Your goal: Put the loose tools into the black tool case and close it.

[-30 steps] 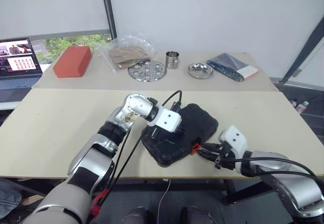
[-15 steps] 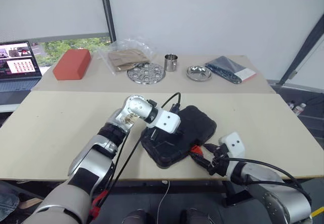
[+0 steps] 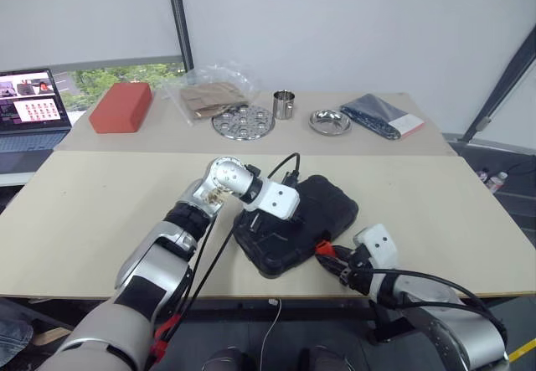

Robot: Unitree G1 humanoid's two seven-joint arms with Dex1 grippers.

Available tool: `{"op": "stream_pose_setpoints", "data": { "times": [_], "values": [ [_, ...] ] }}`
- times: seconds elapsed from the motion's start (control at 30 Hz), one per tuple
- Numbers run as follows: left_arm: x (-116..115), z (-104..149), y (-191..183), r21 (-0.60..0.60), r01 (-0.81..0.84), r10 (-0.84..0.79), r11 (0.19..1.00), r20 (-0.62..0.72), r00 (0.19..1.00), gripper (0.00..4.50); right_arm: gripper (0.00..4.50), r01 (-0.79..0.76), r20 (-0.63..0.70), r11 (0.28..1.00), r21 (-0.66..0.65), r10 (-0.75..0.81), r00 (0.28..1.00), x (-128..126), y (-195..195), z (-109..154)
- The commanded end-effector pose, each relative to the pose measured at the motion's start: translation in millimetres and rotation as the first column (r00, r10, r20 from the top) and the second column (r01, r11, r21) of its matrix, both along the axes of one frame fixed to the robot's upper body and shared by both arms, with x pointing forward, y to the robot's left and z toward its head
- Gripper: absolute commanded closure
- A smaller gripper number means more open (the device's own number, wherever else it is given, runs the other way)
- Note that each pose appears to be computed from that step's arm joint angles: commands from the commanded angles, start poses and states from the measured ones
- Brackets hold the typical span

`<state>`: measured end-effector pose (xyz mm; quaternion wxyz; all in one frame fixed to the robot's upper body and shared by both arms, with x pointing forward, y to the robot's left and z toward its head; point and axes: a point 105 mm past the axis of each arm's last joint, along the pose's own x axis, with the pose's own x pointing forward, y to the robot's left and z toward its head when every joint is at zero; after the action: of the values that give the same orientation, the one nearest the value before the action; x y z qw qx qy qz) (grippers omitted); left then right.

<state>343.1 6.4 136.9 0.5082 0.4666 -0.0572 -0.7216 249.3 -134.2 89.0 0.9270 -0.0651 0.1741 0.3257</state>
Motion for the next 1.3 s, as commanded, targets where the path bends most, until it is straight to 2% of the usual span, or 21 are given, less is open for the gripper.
{"op": "stream_pose_setpoints", "data": {
  "times": [0.03, 0.27, 0.5, 0.57, 0.6, 0.67, 0.73, 0.77, 0.87, 1.0, 1.07, 1.3],
  "values": [
    [-6.6, -52.4, 22.3, 0.204, -0.021, 0.041, 0.979, -0.096, 0.994, 4.5, 3.26, -0.042, 0.116, 0.999, 0.018, 0.04, 0.992, -6.1, 2.6, 30.5],
    [-6.5, -52.7, 19.6, 0.199, -0.019, 0.039, 0.98, -0.094, 0.995, 4.5, 3.26, -0.052, 0.155, 0.998, 0.031, 0.047, 0.987, -9.4, 6.0, 42.0],
    [-6.3, -52.1, 18.5, 0.196, -0.019, 0.038, 0.98, -0.093, 0.995, 4.5, 3.27, -0.021, 0.086, 1.0, -0.006, 0.022, 0.996, -5.8, 1.7, 24.4],
    [-5.9, -51.9, 19.1, 0.197, -0.021, 0.04, 0.98, -0.093, 0.995, 4.5, 2.21, -0.013, 0.063, 1.0, -0.013, 0.014, 0.998, -8.6, -3.3, 22.3],
    [-5.6, -51.9, 19.6, 0.198, -0.023, 0.042, 0.98, -0.092, 0.995, 4.5, 2.01, 0.0, 0.06, 0.999, -0.035, 0.002, 0.998, -9.3, -7.6, 21.5],
    [-5.3, -52.1, 20.5, 0.199, -0.025, 0.044, 0.98, -0.092, 0.995, 4.5, 1.3, 0.02, 0.047, 0.998, -0.057, -0.017, 0.999, -11.0, -14.9, 20.3],
    [-5.4, -52.1, 21.1, 0.199, -0.026, 0.045, 0.98, -0.093, 0.995, 4.5, 1.3, 0.012, 0.031, 0.998, -0.062, -0.01, 0.999, -14.9, -18.3, 19.6],
    [-5.4, -52.1, 21.2, 0.199, -0.026, 0.046, 0.98, -0.094, 0.995, 4.5, 1.45, 0.011, 0.027, 0.998, -0.063, -0.009, 1.0, -16.1, -19.8, 19.5],
    [-5.5, -51.8, 21.1, 0.199, -0.027, 0.046, 0.98, -0.095, 0.994, 4.5, 2.31, -0.024, 0.018, 0.997, -0.076, 0.025, 1.0, -20.6, -18.3, 18.6],
    [-5.5, -51.8, 20.9, 0.198, -0.028, 0.047, 0.98, -0.096, 0.994, 4.5, 3.85, -0.034, 0.023, 0.997, -0.066, 0.036, 0.999, -17.0, -12.0, 19.4],
    [-5.2, -51.4, 20.5, 0.198, -0.028, 0.048, 0.98, -0.094, 0.994, 4.5, 4.47, -0.034, 0.023, 0.997, -0.07, 0.036, 0.999, -12.1, -9.3, 17.3],
    [-5.0, -49.6, 18.0, 0.193, -0.025, 0.044, 0.981, -0.093, 0.995, 4.5, 4.47, -0.042, 0.006, 0.994, -0.103, 0.043, 0.999, 7.4, 1.5, 1.7]
  ]
}}
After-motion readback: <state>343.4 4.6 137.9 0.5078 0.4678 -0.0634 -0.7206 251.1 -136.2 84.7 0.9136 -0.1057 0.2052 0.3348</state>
